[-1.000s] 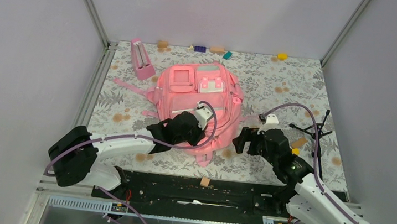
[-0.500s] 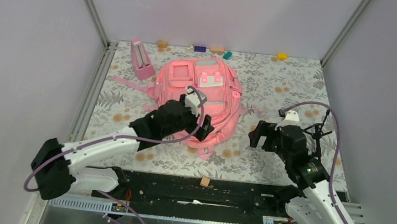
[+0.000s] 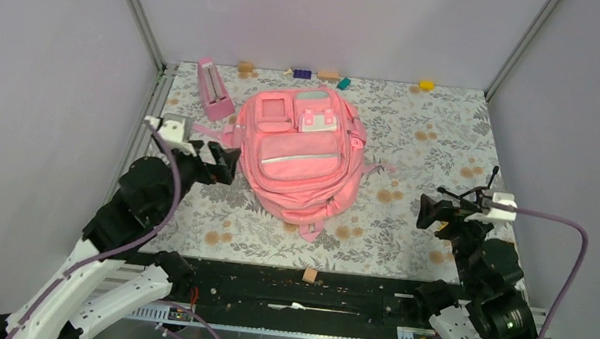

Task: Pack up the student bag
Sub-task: Reset both arms

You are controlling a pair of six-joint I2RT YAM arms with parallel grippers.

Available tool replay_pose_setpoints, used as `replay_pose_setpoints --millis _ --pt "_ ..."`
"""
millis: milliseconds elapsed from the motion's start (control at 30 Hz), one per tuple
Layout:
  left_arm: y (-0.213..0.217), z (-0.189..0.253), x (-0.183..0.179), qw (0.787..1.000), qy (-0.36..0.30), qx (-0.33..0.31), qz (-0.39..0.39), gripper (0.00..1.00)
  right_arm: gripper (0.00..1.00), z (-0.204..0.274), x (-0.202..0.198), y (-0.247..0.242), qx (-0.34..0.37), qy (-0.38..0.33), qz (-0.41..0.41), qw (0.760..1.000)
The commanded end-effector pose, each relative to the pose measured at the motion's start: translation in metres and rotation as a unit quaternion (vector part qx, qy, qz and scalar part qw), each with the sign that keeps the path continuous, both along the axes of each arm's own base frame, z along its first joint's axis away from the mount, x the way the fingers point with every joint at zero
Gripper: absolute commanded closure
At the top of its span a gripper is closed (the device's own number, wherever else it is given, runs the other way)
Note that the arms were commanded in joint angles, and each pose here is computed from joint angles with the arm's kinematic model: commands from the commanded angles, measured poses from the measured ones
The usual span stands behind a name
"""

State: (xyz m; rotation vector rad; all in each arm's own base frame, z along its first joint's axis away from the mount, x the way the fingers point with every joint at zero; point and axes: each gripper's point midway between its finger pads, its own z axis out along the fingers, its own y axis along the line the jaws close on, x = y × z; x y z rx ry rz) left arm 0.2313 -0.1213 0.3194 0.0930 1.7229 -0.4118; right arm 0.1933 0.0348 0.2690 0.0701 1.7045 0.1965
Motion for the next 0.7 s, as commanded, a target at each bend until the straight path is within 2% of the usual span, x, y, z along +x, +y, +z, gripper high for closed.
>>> replay_pose_setpoints --millis 0,267,667 --pt "0.058 0.005 -0.014 0.994 -0.017 0.035 0.104 0.01 0.00 0.011 -0.007 -0.026 -0.007 -0.063 -0.051 0.997" --pt "0.098 -0.023 -0.044 0.987 -0.025 -0.010 0.161 0.01 0.00 0.012 -0.016 -0.037 0.004 -0.085 -0.070 0.994" --pt "0.110 -0.035 -0.048 0.983 -0.014 0.009 0.185 0.01 0.00 0.011 -0.015 -0.036 0.001 -0.081 -0.070 0.994"
